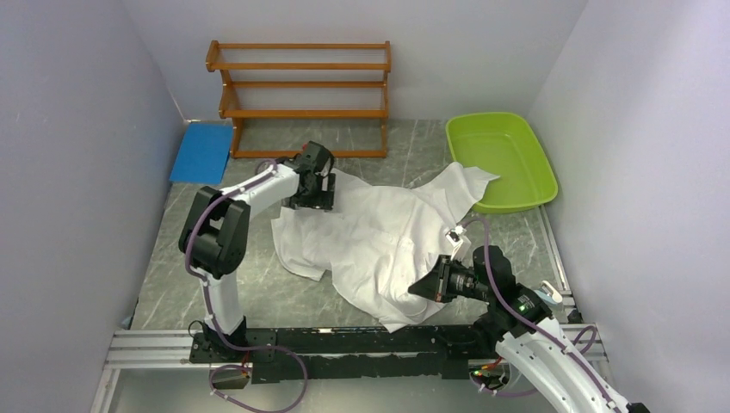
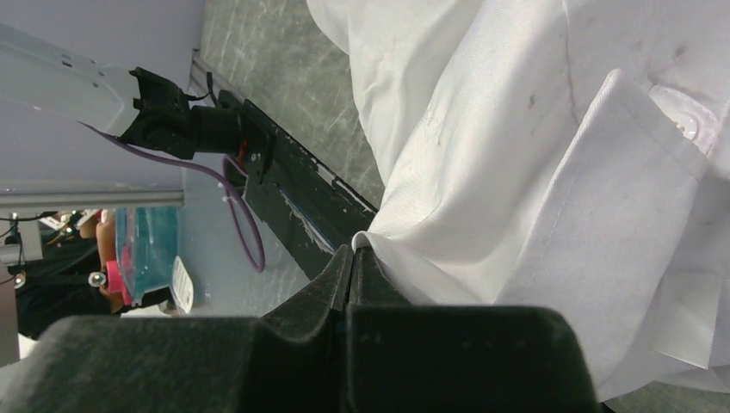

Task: Pin the brooch onto the clothing
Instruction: Flatten out the clothes at the center of the board.

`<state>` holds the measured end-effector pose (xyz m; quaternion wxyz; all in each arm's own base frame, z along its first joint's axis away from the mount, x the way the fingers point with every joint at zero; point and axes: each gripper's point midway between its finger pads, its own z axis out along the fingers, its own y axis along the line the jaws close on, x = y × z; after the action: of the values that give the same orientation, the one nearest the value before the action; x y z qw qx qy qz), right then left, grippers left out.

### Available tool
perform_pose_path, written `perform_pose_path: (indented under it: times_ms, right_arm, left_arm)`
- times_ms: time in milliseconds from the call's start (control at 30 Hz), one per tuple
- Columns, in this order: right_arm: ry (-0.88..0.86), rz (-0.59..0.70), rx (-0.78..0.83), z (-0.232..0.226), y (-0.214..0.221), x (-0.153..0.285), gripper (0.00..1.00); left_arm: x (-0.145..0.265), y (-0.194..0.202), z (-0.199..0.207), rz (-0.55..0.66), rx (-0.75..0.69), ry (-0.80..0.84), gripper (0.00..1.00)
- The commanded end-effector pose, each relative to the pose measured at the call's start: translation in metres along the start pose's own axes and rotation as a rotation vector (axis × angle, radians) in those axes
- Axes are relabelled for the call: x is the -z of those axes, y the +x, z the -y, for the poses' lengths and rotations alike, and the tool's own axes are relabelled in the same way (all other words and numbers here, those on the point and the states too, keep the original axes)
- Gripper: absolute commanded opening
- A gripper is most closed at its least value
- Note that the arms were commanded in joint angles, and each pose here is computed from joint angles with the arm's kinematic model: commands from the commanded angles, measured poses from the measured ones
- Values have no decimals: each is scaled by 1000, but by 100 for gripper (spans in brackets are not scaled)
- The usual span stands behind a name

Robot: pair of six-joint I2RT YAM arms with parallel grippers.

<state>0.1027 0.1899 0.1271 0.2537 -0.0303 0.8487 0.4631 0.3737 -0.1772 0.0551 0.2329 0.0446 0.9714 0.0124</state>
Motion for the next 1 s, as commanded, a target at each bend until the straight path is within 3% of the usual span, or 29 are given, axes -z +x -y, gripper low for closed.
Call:
perform_pose_path:
  times_ms: [0, 200, 267, 300, 333, 500, 867, 900, 967]
  right_arm:
    - [-25, 36, 42, -11, -12, 2, 0]
    - [-7, 47, 88, -16, -25, 1, 0]
    - [-7, 54, 112, -20, -31, 1, 0]
    - [-5, 54, 122, -21, -33, 1, 0]
    - [-6, 60, 131, -23, -37, 1, 0]
    - [-29, 66, 170, -34, -49, -4, 0]
    - [-137, -7, 171, -46, -47, -24, 0]
    - [-151, -19, 168, -46, -45, -26, 0]
    - [-168, -40, 161, -45, -40, -29, 0]
  left_arm:
    - [-11, 4, -7, -7, 49, 66, 95]
    - [0, 11, -9, 21, 95, 145, 56]
    - [-2, 17, -15, -5, 125, 169, 30]
    - [-1, 20, -18, -12, 142, 176, 11]
    - [2, 23, -22, -19, 165, 176, 4]
    - [45, 33, -43, 28, 268, 174, 3]
    - [229, 101, -126, 313, 674, 30, 3]
    - [240, 106, -131, 346, 694, 27, 9]
    - [256, 112, -140, 399, 703, 27, 37]
